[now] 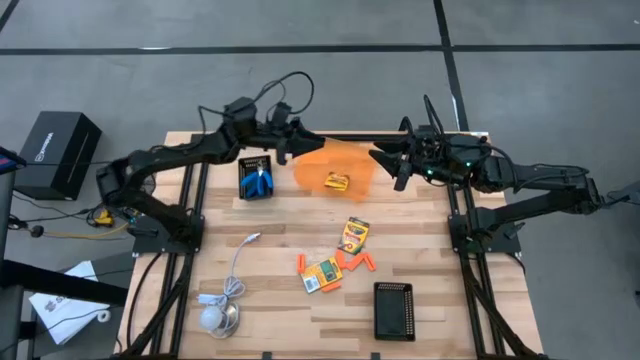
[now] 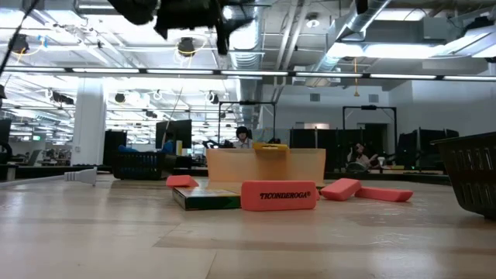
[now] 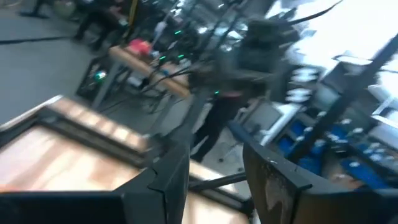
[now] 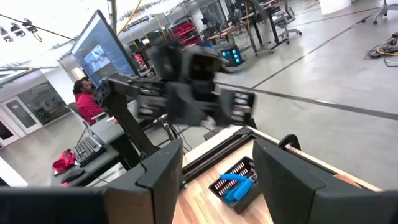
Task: Pick & Place School Supplies
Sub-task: Put the crayon box into the orange bin
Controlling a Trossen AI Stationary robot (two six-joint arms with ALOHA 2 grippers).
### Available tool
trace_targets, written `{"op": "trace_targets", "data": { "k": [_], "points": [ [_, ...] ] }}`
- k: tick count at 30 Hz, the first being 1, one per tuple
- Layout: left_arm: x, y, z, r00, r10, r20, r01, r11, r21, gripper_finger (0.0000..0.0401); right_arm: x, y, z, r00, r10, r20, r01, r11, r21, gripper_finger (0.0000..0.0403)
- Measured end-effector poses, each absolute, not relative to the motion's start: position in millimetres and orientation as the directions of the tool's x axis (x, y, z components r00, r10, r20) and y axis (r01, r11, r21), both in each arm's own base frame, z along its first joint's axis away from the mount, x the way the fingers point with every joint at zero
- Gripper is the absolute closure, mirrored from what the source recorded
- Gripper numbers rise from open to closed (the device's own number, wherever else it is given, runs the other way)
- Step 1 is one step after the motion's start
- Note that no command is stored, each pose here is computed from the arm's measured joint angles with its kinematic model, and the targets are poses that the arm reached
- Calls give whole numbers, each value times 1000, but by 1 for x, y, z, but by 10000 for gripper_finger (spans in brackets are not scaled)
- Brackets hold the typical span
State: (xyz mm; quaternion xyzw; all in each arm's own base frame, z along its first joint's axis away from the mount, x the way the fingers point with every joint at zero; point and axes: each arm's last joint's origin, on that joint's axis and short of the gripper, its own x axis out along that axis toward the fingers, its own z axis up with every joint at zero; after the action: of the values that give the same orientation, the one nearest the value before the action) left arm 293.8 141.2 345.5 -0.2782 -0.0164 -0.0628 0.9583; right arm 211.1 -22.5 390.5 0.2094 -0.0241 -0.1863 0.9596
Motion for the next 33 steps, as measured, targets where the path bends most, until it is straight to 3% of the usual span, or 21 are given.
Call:
{"op": "trace_targets", "data": {
  "k": [5,9,14,16,26,33],
  "points": [
    [287,120,363,980,-162,113,197,841,-504,264,211,-25,390,926,-376,-32,355,839,411,214],
    [293,112,355,981,-184,60,186,813,-552,270,211,-29,389,934,-354,-44,340,845,412,214],
    [314,114,306,969,-129,-209,-20,806,-591,282,212,-35,376,913,-372,-164,407,818,407,215],
    [326,119,286,956,-142,-258,-48,791,-610,286,211,-36,376,912,-376,-164,409,812,417,213],
    [371,134,195,891,-317,-326,-65,620,-782,298,211,-38,377,916,-368,-158,399,814,422,215],
    [382,141,174,876,-327,-354,-95,603,-792,298,211,-38,378,917,-367,-155,398,814,423,213]
  ]
}}
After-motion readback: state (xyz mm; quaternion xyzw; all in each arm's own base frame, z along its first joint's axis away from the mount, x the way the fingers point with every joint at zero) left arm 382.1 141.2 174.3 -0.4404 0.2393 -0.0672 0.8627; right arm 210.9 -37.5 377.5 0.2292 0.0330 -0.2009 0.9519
